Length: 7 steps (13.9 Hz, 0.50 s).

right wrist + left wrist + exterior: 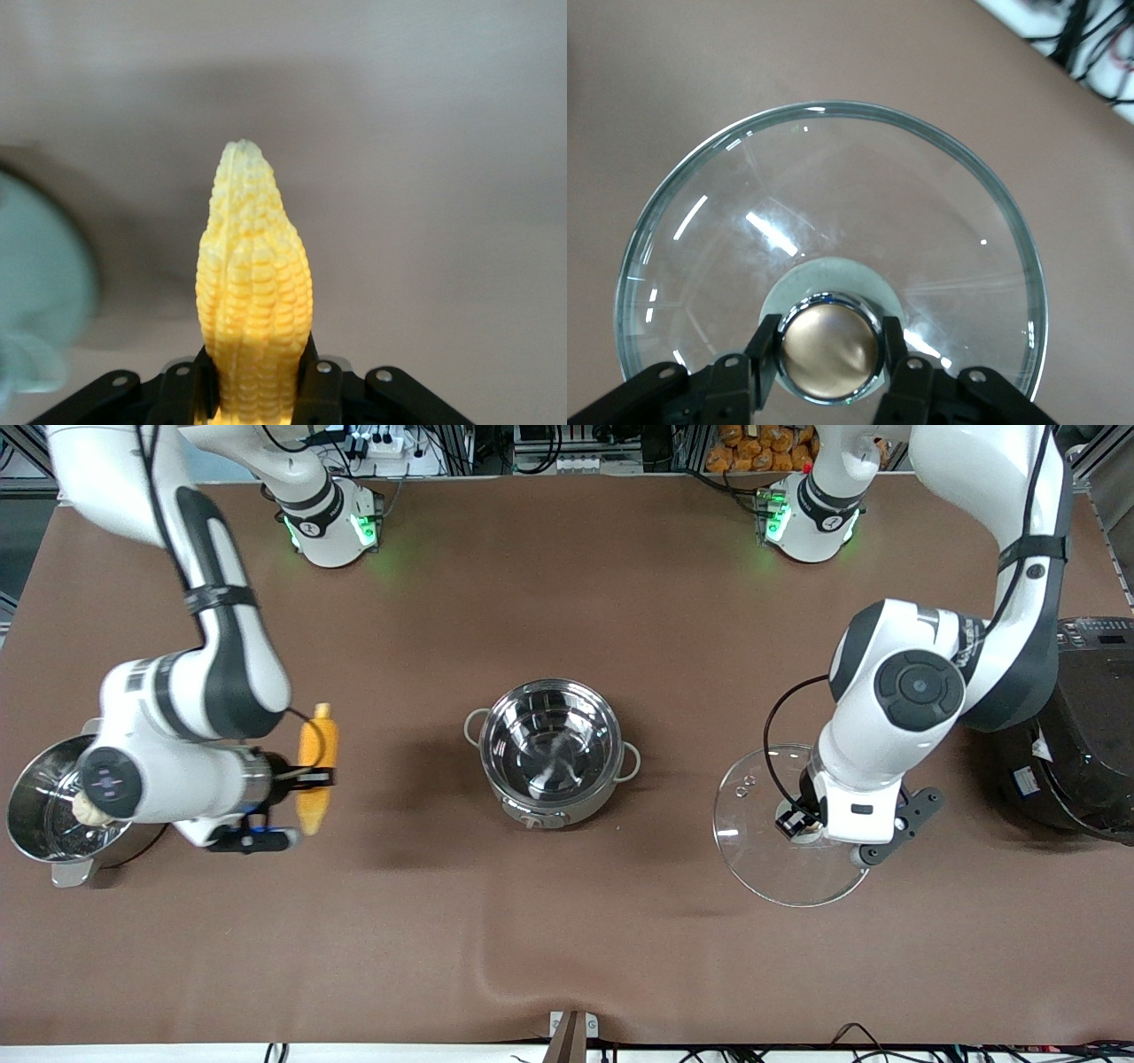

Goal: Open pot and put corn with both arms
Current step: 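Carry the corn over the open pot with the right gripper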

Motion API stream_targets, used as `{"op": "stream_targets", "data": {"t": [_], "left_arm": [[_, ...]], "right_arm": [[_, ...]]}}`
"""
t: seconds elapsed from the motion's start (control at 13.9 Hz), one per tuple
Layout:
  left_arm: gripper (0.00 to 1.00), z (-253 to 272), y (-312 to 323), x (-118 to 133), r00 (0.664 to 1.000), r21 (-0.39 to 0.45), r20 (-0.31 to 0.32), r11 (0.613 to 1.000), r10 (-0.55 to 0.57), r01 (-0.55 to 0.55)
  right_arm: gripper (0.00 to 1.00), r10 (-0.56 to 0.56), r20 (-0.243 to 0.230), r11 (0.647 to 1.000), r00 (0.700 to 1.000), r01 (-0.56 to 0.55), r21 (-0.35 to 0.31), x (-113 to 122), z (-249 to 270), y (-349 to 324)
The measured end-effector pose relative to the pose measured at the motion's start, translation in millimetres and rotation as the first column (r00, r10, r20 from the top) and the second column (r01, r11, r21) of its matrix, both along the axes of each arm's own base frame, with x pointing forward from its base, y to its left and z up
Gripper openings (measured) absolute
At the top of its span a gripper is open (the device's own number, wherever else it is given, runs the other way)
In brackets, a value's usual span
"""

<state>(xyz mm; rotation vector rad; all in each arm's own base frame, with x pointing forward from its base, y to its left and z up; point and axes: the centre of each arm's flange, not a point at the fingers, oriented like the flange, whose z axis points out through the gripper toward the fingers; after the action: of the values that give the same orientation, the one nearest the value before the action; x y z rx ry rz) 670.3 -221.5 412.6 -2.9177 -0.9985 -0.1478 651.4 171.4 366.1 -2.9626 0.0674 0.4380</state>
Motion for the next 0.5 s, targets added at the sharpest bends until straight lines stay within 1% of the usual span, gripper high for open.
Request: {"op": "stream_targets", "data": {"t": [0.14,0.22,0.36,0.43,0.5], "left_arm": [[0.5,-39.8,-4.4,0.6,0.999,0.007,-0.041,1.0,-0.008,0.008],[0.5,-60.0,-5.3,0.9,0.999,0.004,-0.046,1.0,-0.012,0.012],[0.5,-100.4,-5.2,-2.9,0.999,-0.005,-0.036,1.0,-0.025,0.025],[0.5,-118.2,-4.1,-7.1,0.999,-0.005,-0.029,0.999,-0.035,0.034],[0.5,-133.7,-1.7,-12.1,0.999,-0.002,-0.025,0.999,-0.043,0.043]], "right_arm": [[0.33,-0.083,-0.017,0.996,0.996,0.083,0.026,-20.5,14.2,85.5],[0.33,-0.124,-0.005,0.992,0.992,0.124,0.026,-31.3,22.0,124.4],[0.33,-0.231,0.051,0.972,0.971,0.229,0.044,-52.1,28.4,196.9],[0.33,-0.276,0.071,0.96,0.958,0.272,0.069,-60.6,23.8,225.7],[0.33,-0.307,0.078,0.949,0.949,0.299,0.095,-67.4,12.9,249.2]]}}
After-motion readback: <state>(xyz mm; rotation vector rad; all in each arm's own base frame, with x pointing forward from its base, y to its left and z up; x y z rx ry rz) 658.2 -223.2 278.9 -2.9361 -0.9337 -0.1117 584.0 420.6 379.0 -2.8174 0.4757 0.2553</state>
